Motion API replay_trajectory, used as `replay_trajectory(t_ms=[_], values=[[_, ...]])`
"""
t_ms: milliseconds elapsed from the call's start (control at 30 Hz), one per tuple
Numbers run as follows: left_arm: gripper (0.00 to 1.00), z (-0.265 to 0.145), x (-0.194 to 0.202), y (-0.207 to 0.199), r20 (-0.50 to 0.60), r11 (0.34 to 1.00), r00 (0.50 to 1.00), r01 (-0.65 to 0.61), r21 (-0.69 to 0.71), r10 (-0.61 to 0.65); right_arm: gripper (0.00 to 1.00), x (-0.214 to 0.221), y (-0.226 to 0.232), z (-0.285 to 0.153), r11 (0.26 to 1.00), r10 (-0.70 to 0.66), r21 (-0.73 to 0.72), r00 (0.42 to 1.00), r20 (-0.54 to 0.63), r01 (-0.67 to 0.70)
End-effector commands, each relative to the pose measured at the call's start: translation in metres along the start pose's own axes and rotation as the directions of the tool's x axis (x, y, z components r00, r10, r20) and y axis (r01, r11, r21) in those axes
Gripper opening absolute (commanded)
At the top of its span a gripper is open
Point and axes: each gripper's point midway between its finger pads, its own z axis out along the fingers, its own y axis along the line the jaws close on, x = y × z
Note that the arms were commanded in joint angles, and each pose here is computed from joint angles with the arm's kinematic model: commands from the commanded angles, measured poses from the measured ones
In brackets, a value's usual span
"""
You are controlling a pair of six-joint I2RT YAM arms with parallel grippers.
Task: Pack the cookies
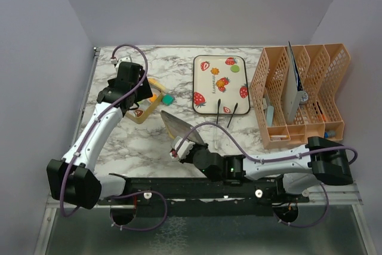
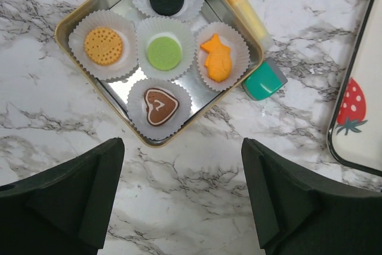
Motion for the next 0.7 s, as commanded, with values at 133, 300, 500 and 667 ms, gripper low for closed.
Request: replay_trajectory(t_ms=[133,300,500,667], values=[[0.86,0.047,0.035,-0.001,-0.16,0.994,0.983,-0.077,0.072,0.088,0.06,-0.007,-0.044,-0.003,0.934,0.354,0.033,0.935,0.032,-0.355],[0.86,0.065,0.065,0.001,-0.259,0.991,0.959,-0.097,0.088,0.117,0.06,-0.005,-0.07,-0.009,0.87,0.483,0.08,0.873,0.057,-0.487],[0.85,0.076,0.091,0.0,-0.345,0.987,0.928,-0.107,0.119,0.143,0.06,-0.001,-0.088,-0.018,0.835,0.531,0.115,0.843,0.089,-0.538],[0.85,0.078,0.108,-0.006,-0.397,0.983,0.906,-0.092,0.162,0.15,0.06,0.006,-0.088,-0.021,0.821,0.551,0.121,0.83,0.088,-0.558]])
